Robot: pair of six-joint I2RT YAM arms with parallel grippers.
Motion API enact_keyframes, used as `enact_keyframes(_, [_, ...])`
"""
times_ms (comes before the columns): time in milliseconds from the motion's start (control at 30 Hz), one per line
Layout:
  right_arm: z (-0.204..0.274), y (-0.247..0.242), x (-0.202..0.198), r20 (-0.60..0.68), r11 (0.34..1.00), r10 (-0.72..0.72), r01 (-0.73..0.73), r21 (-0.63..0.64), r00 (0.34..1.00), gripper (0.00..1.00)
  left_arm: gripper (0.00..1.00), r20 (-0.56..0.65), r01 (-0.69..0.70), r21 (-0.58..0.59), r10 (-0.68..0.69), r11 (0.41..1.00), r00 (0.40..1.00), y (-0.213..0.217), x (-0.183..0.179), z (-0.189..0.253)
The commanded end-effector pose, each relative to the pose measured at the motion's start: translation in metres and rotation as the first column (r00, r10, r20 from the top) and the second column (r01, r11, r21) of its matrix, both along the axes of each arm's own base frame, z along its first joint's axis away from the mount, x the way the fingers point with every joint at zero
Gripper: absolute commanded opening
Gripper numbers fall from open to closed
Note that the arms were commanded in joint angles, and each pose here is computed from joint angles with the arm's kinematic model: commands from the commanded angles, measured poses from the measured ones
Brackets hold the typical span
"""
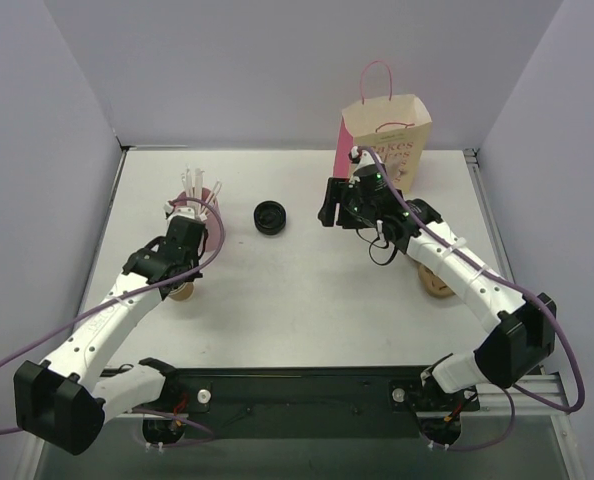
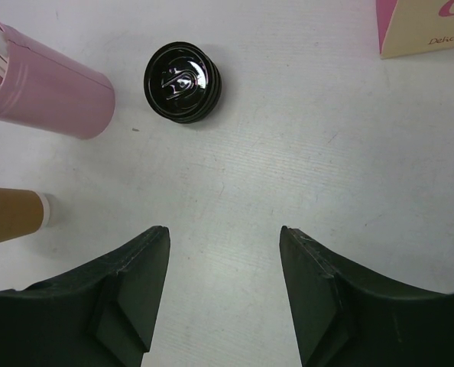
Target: Pack the takeout coffee
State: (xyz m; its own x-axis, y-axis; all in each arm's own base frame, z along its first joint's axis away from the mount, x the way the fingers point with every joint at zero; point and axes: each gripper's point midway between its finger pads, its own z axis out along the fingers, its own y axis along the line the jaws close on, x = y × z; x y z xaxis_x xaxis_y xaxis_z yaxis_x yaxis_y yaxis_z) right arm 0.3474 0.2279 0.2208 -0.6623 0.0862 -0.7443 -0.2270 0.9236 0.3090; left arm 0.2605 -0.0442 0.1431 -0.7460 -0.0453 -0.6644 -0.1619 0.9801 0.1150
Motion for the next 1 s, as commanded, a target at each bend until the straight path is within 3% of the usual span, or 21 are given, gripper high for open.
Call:
enact_keyframes(0, [0.009, -0.001, -0.008, 0.016, 1.000, 0.005, -0.005, 0.019, 1.000, 0.60, 0.00, 0.038, -0.035, 0.083, 0.032, 0.996, 0.999, 0.013, 0.004, 0.023])
enact_keyframes(33, [0.008, 0.000, -0.008, 0.014, 1.000, 0.008, -0.008, 0.023, 1.000, 0.60, 0.00, 0.042, -0.036, 0.085, 0.033, 0.996, 0.999, 0.013, 0.005, 0.026])
enact_keyframes(100, [0.006, 0.003, -0.010, 0.005, 0.999, 0.018, -0.018, 0.031, 1.000, 0.60, 0.00, 0.037, 0.075, -0.138, -0.071, 0.988, 0.997, -0.022, 0.010, 0.025])
enact_keyframes(167, [0.007, 0.004, -0.010, 0.005, 0.999, 0.019, -0.019, 0.035, 1.000, 0.60, 0.00, 0.024, 0.081, -0.288, -0.078, 0.954, 0.997, -0.024, 0.009, 0.023])
enact_keyframes(300, [0.008, 0.005, -0.013, 0.008, 0.999, 0.019, -0.019, 0.043, 1.000, 0.60, 0.00, 0.030, -0.007, -0.049, 0.009, 0.999, 0.999, 0.001, 0.006, 0.034])
enact_keyframes(500, [0.004, 0.039, -0.018, -0.018, 0.985, 0.061, -0.057, 0.162, 0.998, 0.60, 0.00, 0.036, 0.062, -0.081, -0.060, 0.995, 0.998, -0.013, 0.005, 0.036])
enact_keyframes(600, [0.003, 0.067, -0.022, -0.034, 0.970, 0.098, -0.087, 0.227, 0.995, 0.59, 0.00, 0.027, 0.007, 0.069, -0.009, 0.998, 1.000, 0.002, 0.003, 0.040])
enact_keyframes(700, [0.001, 0.092, -0.024, -0.055, 0.957, 0.142, -0.123, 0.264, 0.988, 0.59, 0.00, 0.005, 0.049, 0.055, -0.049, 0.997, 0.999, -0.005, 0.002, 0.041])
enact_keyframes(833, [-0.005, 0.110, -0.027, -0.071, 0.954, 0.174, -0.150, 0.260, 0.982, 0.59, 0.00, 0.037, -0.005, 0.180, -0.001, 0.984, 0.999, 0.006, -0.001, 0.055])
enact_keyframes(900, [-0.005, 0.115, -0.028, -0.071, 0.952, 0.178, -0.154, 0.264, 0.981, 0.59, 0.00, 0.016, 0.021, 0.129, -0.023, 0.991, 1.000, 0.002, 0.000, 0.050])
enact_keyframes(967, [-0.007, 0.121, -0.027, -0.080, 0.947, 0.177, -0.148, 0.285, 0.981, 0.60, 0.00, 0.001, 0.107, -0.035, -0.107, 0.994, 0.994, -0.023, 0.000, 0.039])
